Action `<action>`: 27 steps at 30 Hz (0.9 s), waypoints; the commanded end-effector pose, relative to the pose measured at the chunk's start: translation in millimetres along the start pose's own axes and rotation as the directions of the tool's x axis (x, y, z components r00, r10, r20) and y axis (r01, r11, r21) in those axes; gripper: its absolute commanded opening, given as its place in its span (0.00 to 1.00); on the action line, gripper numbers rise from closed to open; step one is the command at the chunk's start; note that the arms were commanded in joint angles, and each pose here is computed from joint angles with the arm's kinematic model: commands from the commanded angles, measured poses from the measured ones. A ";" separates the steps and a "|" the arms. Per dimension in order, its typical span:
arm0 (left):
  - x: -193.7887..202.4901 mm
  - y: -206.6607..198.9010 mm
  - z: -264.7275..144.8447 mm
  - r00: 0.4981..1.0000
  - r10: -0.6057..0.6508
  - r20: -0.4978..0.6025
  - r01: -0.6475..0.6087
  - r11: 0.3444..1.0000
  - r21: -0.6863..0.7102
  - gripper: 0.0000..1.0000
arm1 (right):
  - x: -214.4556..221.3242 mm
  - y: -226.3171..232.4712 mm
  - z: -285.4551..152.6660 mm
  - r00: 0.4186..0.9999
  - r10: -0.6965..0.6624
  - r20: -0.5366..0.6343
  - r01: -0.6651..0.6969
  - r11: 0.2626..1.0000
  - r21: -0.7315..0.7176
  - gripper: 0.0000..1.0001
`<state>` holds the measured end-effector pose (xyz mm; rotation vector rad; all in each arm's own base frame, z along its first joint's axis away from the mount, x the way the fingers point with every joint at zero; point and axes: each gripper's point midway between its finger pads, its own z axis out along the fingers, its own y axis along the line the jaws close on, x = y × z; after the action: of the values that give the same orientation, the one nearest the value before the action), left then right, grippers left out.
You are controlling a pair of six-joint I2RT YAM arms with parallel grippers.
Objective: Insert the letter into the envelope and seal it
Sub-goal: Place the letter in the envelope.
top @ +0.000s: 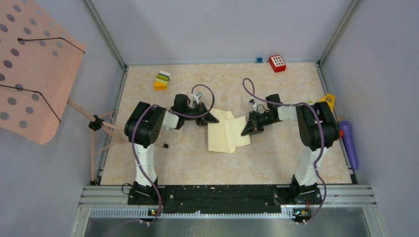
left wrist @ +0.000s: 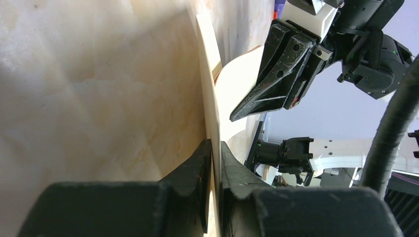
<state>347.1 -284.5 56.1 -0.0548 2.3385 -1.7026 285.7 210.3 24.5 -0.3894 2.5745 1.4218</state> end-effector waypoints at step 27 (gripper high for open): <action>-5.9 -21.3 -2.0 0.998 0.057 -0.002 -0.057 0.995 0.084 0.15 | -50.2 27.7 -4.3 0.984 -0.110 0.141 0.124 0.988 -0.093 0.00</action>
<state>349.4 -285.3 67.9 -0.0435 2.2949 -1.7530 308.5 222.1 45.5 -0.3814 2.4596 1.4852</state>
